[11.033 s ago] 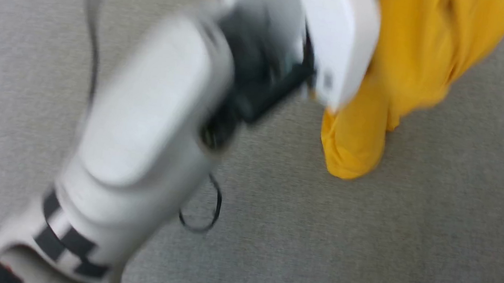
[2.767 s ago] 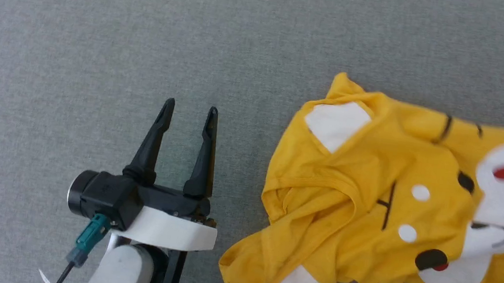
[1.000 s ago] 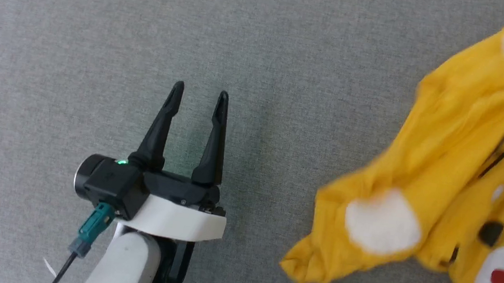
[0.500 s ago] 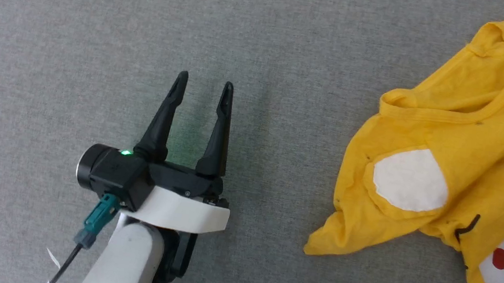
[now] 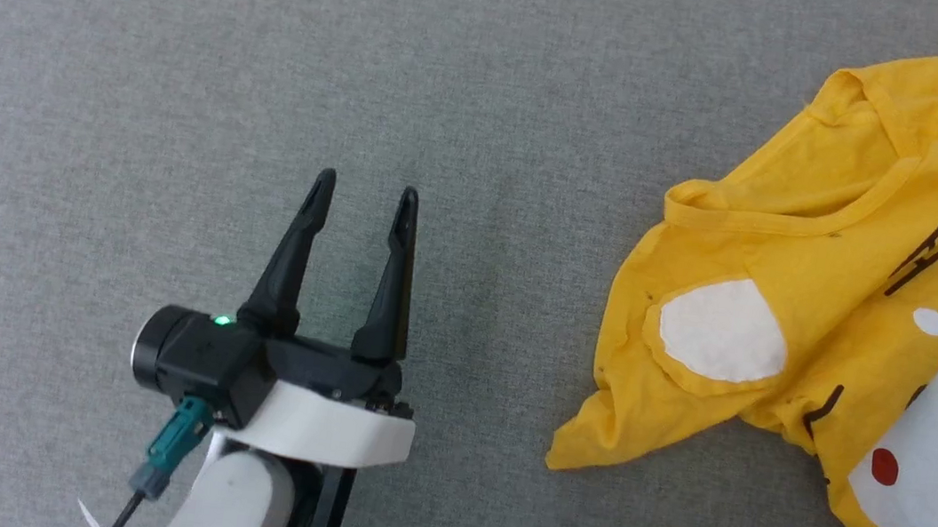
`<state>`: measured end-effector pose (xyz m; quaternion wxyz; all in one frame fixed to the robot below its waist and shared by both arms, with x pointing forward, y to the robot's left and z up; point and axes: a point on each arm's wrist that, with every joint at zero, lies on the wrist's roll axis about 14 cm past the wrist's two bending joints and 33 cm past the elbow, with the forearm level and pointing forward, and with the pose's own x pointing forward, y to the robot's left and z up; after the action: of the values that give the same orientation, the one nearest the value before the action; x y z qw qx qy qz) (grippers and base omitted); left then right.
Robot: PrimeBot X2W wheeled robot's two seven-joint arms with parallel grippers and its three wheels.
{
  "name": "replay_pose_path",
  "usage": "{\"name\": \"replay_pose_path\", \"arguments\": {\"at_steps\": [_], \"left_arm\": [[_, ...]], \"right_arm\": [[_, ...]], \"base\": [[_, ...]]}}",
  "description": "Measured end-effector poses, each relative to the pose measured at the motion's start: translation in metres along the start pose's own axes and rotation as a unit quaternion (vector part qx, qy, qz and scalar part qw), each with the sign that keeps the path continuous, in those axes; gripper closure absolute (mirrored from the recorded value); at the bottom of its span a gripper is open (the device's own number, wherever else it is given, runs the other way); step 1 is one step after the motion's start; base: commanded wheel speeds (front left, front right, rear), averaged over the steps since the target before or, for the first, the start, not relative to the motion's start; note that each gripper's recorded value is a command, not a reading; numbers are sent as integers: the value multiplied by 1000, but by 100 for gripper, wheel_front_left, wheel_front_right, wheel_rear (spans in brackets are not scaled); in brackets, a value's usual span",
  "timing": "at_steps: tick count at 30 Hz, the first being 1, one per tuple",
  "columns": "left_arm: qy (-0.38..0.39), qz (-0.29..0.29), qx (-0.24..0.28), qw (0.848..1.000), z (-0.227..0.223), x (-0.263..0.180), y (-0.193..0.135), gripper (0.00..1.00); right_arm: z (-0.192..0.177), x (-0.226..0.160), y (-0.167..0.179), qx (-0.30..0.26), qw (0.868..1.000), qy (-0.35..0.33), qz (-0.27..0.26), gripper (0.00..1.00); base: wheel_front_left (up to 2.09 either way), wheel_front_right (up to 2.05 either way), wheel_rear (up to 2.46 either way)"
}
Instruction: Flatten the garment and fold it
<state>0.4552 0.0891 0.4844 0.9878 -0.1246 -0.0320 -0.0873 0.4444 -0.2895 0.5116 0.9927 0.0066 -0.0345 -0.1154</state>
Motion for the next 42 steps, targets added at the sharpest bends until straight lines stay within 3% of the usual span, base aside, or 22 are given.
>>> {"name": "replay_pose_path", "arguments": {"at_steps": [8, 13, 16, 19, 23, 27, 31, 32, 33, 38, 40, 42], "left_arm": [[26, -11, 23, 999, -11, -21, -11, 0], [48, -107, 30, 993, -7, -5, -59, 0], [88, -188, 45, 977, -13, 4, -97, 0], [164, -232, 83, 955, -39, 5, -115, 0], [263, -245, 111, 927, -77, -1, -116, 0], [334, -245, 104, 904, -106, -9, -117, 0], [361, -239, 98, 896, -121, -7, -118, 0], [365, -241, 98, 894, -123, -5, -120, 39], [367, -244, 97, 892, -125, -5, -122, 100], [369, -258, 86, 889, -126, -4, -132, 100], [358, -248, 75, 897, -119, 0, -129, 100], [335, -220, 55, 914, -105, 11, -120, 100]], "right_arm": [[-19, -56, -27, 36, 998, 21, -36, 0], [-9, -57, -30, 31, 999, 4, -39, 0], [-8, -54, -29, 31, 999, 1, -38, 0], [-8, -49, -25, 34, 999, -1, -33, 0], [-10, -45, -20, 38, 999, -1, -27, 0], [-18, -46, -21, 46, 998, 9, -31, 0], [-27, -50, -27, 49, 998, 21, -42, 0], [-29, -51, -28, 48, 998, 24, -45, 0], [-31, -52, -29, 47, 997, 26, -46, 0], [-33, -50, -30, 49, 997, 25, -49, 0], [-33, -49, -30, 50, 997, 23, -48, 0], [-32, -49, -29, 52, 997, 22, -47, 0]], "base": [[0, 0, 0], [0, 0, 0], [0, 0, 0], [0, 0, 0], [0, 0, 0], [0, 0, 0], [0, 0, 0], [0, 0, 0], [0, 0, 0], [0, 0, 0], [0, 0, 0], [0, 0, 0]]}}
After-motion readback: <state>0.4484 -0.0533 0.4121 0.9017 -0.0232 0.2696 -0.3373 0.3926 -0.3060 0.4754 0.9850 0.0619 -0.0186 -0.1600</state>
